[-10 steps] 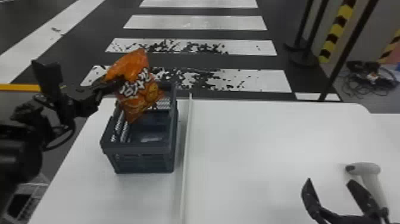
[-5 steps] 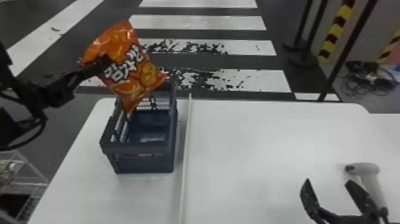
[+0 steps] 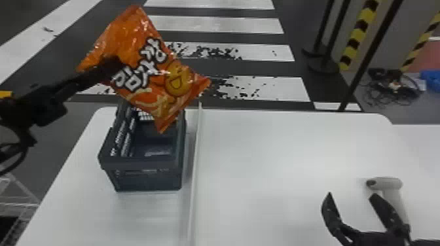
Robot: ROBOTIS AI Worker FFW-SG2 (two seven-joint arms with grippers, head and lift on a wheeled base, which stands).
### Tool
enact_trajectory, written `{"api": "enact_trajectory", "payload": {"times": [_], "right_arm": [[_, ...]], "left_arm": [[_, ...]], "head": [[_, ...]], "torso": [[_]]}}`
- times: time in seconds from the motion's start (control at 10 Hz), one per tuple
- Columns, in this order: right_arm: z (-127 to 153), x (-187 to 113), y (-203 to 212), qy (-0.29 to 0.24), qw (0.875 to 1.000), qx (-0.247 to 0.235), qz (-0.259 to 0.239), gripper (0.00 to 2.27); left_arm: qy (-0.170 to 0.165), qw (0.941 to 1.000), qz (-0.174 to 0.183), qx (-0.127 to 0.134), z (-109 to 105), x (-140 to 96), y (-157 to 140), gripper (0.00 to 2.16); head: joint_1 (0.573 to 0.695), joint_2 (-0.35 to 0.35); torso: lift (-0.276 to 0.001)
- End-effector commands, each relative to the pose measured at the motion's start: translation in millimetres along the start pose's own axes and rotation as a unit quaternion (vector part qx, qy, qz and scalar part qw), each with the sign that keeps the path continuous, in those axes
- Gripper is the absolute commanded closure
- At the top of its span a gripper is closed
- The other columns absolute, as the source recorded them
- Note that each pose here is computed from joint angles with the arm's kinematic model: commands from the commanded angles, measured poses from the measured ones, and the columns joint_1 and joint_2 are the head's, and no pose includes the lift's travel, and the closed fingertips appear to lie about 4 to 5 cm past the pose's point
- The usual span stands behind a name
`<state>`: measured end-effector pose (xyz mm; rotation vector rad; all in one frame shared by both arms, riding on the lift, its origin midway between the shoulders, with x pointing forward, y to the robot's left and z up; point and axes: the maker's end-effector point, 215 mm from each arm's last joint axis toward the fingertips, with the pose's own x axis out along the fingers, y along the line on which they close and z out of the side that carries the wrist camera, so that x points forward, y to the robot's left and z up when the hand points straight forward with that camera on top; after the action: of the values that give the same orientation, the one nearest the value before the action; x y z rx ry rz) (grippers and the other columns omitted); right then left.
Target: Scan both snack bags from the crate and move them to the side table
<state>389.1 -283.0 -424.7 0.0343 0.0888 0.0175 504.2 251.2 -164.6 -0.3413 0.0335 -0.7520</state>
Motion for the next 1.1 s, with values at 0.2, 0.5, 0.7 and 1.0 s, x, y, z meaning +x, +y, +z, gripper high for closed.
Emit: {"api": "enact_trajectory", "payload": {"times": [0.2, 0.5, 0.7, 1.0], "right_arm": [[1, -2, -1, -0.002, 1.0, 0.002, -0.003, 0.06], [4, -3, -4, -0.006, 1.0, 0.003, -0.007, 0.06], [4, -4, -4, -0.006, 1.0, 0.004, -0.008, 0.06], [5, -3, -4, -0.008, 1.0, 0.004, -0.008, 0.06]], "left_arm": [[0.027, 0.994, -0.063, -0.086, -75, 43, -52, 2.14], [0.083, 0.985, -0.075, -0.132, -174, 91, -82, 2.14], [0.122, 0.9789, -0.081, -0.142, -231, 122, -100, 2.14], [0.184, 0.9707, -0.098, -0.118, -298, 151, -141, 2.14]], "head": [[0.695, -0.09], [0.695, -0.187], [0.695, -0.26], [0.695, -0.341]], "torso": [[-0.099], [-0.099], [-0.099], [-0.099]]}}
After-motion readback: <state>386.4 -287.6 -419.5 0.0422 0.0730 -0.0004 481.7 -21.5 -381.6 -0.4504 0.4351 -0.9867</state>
